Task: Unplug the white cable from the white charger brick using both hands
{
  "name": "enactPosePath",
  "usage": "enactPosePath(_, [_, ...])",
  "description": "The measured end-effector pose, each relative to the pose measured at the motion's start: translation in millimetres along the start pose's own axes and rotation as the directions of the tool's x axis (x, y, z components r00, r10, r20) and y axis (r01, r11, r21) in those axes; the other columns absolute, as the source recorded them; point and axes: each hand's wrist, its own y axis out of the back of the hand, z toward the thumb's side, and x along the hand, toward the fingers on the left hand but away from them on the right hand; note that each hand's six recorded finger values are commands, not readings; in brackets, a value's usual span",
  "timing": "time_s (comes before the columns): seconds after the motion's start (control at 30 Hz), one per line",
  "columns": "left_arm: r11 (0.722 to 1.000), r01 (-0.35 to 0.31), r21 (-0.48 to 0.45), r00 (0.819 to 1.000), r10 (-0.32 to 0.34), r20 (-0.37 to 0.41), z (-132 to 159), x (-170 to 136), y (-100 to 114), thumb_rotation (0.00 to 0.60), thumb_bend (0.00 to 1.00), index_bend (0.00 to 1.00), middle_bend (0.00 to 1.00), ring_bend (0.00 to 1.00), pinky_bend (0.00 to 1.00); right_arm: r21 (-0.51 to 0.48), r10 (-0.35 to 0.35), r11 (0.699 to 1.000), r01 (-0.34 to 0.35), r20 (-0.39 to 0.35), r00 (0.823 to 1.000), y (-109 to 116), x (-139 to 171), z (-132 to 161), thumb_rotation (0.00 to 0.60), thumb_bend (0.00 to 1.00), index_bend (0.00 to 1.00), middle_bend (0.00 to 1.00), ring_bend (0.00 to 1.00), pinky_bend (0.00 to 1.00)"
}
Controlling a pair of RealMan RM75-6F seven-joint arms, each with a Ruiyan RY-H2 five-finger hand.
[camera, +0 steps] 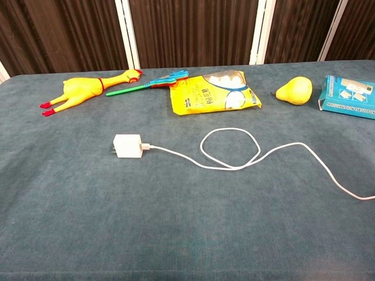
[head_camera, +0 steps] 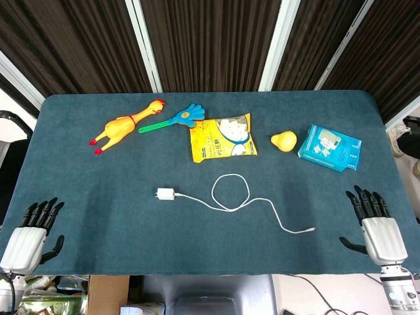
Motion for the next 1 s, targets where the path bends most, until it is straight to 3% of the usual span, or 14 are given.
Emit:
enactPosePath(0.13, [1.000, -0.001, -0.008, 1.000, 0.001, 0.022, 4.7, 1.9, -2.0, 0.600, 0.49, 0.00, 0.00, 0.00, 0.04, -0.002, -0.003, 1.000, 0.003, -0.005, 1.000, 0.9, 1.0, 1.6, 0.600, 0.20, 0.00, 0.00, 0.00, 0.00])
enactPosePath(0.2, [1.000, -0.008, -0.020, 0.999, 0.009, 0.039, 10.2, 4.3, -3.6, 0.600, 0.49, 0.00, 0.00, 0.05, 0.15, -0.003, -0.004, 1.000, 0.004, -0.009, 1.000, 1.7, 2.5, 2.0, 0.600, 0.20, 0.00, 0.00, 0.00, 0.00])
enactPosePath(0.23, [0.999, -0.016, -0.029, 0.999, 0.017, 0.050, 13.9, 6.0, -4.3, 0.600, 0.49, 0.00, 0.00, 0.11, 0.24, -0.004, -0.006, 1.000, 0.006, -0.010, 1.000, 2.1, 2.9, 2.1, 0.600, 0.20, 0.00, 0.00, 0.00, 0.00])
enactPosePath(0.3, [0.998, -0.033, -0.054, 0.996, 0.037, 0.081, 23.2, 10.9, -6.9, 0.600, 0.49, 0.01, 0.00, 0.38, 0.55, 0.002, -0.010, 1.000, 0.010, -0.010, 1.000, 2.6, 3.8, 1.4, 0.600, 0.20, 0.00, 0.00, 0.00, 0.00])
enactPosePath(0.33, [0.996, -0.040, -0.077, 0.993, 0.048, 0.107, 30.5, 15.7, -9.8, 0.600, 0.49, 0.02, 0.01, 0.45, 0.63, 0.004, -0.009, 1.000, 0.009, -0.009, 1.000, 2.3, 4.3, 1.0, 0.600, 0.20, 0.00, 0.00, 0.00, 0.00])
enactPosePath(0.47, [0.988, -0.035, -0.151, 0.980, 0.064, 0.191, 53.4, 34.2, -21.6, 0.600, 0.49, 0.06, 0.04, 0.66, 0.81, 0.002, -0.008, 1.000, 0.008, -0.008, 1.000, 2.0, 4.9, 0.8, 0.600, 0.19, 0.00, 0.00, 0.00, 0.00])
enactPosePath(0.5, [0.987, -0.028, -0.158, 0.977, 0.060, 0.204, 57.0, 37.7, -24.2, 0.600, 0.49, 0.07, 0.06, 0.76, 0.90, 0.003, -0.008, 1.000, 0.008, -0.008, 1.000, 1.9, 5.0, 0.7, 0.600, 0.20, 0.00, 0.00, 0.00, 0.00])
enactPosePath(0.57, [0.985, -0.006, -0.170, 0.972, 0.045, 0.229, 66.6, 46.1, -30.1, 0.600, 0.49, 0.09, 0.08, 0.87, 0.98, 0.005, -0.008, 1.000, 0.008, -0.008, 1.000, 1.5, 4.9, 0.8, 0.600, 0.20, 0.00, 0.00, 0.00, 0.00])
enactPosePath(0.73, [0.985, 0.051, -0.165, 0.961, -0.003, 0.278, 114.6, 88.5, -52.8, 0.600, 0.49, 0.13, 0.14, 0.97, 1.00, 0.003, 0.010, 1.000, -0.010, -0.013, 1.000, -1.9, 4.5, 2.1, 0.600, 0.20, 0.00, 0.00, 0.00, 0.00])
enactPosePath(1.0, [0.990, 0.123, -0.070, 0.956, -0.099, 0.275, 181.5, 140.9, -86.9, 0.600, 0.47, 0.15, 0.18, 1.00, 1.00, -0.003, 0.018, 1.000, -0.018, 0.004, 1.000, -1.3, 2.9, -3.2, 0.600, 0.20, 0.00, 0.00, 0.00, 0.00])
